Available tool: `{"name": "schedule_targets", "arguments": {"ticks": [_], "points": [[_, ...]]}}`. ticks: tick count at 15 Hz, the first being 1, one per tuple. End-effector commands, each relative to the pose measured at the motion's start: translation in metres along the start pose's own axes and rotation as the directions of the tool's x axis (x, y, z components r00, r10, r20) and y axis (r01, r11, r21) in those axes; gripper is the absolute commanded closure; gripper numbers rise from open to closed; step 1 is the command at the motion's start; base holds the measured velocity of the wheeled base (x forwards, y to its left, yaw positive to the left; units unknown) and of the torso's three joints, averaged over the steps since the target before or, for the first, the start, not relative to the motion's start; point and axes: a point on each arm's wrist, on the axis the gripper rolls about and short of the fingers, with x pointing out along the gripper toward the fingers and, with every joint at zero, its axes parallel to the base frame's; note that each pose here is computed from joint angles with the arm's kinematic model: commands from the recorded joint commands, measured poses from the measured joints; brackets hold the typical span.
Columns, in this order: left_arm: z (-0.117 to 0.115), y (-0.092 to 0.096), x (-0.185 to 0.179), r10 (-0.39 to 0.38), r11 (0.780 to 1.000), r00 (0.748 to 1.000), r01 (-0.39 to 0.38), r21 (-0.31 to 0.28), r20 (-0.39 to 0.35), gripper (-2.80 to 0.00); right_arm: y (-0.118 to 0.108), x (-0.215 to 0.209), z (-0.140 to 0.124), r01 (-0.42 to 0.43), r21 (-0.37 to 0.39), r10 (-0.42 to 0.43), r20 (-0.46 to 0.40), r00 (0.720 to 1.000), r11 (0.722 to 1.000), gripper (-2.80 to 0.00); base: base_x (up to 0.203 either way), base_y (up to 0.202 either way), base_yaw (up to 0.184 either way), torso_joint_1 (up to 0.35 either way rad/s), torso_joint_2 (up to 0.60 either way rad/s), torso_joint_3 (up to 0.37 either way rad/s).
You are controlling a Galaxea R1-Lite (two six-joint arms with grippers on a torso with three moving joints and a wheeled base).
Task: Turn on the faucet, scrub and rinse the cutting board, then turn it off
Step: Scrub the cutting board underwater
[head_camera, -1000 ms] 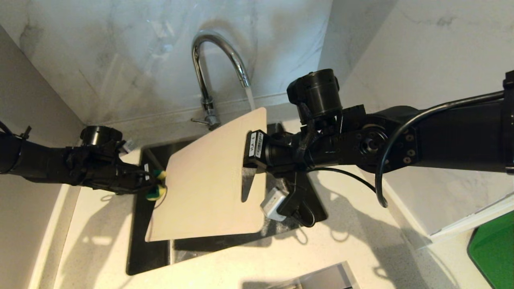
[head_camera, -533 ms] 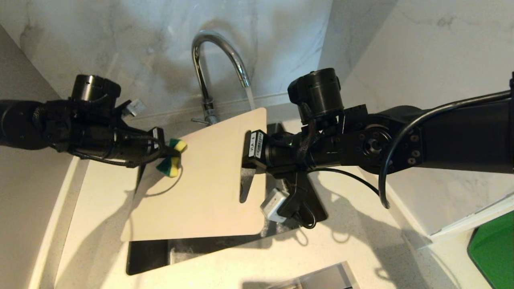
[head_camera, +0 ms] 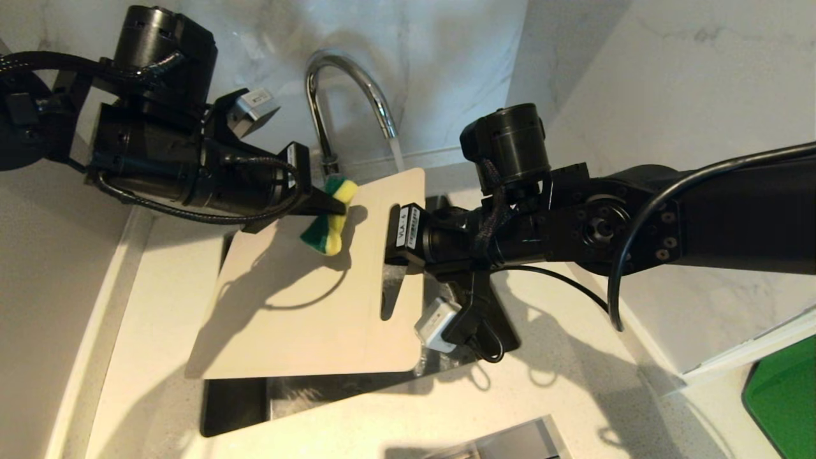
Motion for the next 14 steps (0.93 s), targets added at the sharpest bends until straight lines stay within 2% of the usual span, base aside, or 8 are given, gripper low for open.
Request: {"name": "schedule_targets", "arguments": {"ticks": [1,4,7,12,14], "points": [[0.002,0.011,0.032,0.03,0.999,0.999,-0.03,-0.017,-0.03,0.0,0.001,0.001,0.001,0.0,-0.012,0.001,0.006,1.0,1.0,0.0,0.0,0.0,0.0,0.0,0.0,0.0],[0.014,0.035,0.052,0.078,0.996,0.997,-0.078,-0.049,-0.016,0.0,0.003,0.002,0.003,-0.007,-0.008,0.007,0.015,1.0,1.0,0.0,0.0,0.0,0.0,0.0,0.0,0.0],[0.016,0.049,0.063,0.106,0.992,0.994,-0.108,-0.068,-0.029,0.0,0.004,0.003,0.004,0.001,-0.01,-0.001,0.004,1.0,1.0,0.0,0.0,0.0,0.0,0.0,0.0,0.0],[0.02,0.07,0.066,0.15,0.984,0.988,-0.152,-0.089,-0.033,0.0,0.004,0.0,0.005,0.0,-0.011,0.0,0.004,1.0,1.0,0.0,0.0,0.0,0.0,0.0,0.0,0.0],[0.022,0.087,0.064,0.183,0.976,0.982,-0.186,-0.113,-0.035,0.0,0.004,-0.001,0.005,0.001,-0.012,-0.001,0.003,1.0,1.0,0.0,0.0,0.0,0.0,0.0,0.0,0.0]]}}
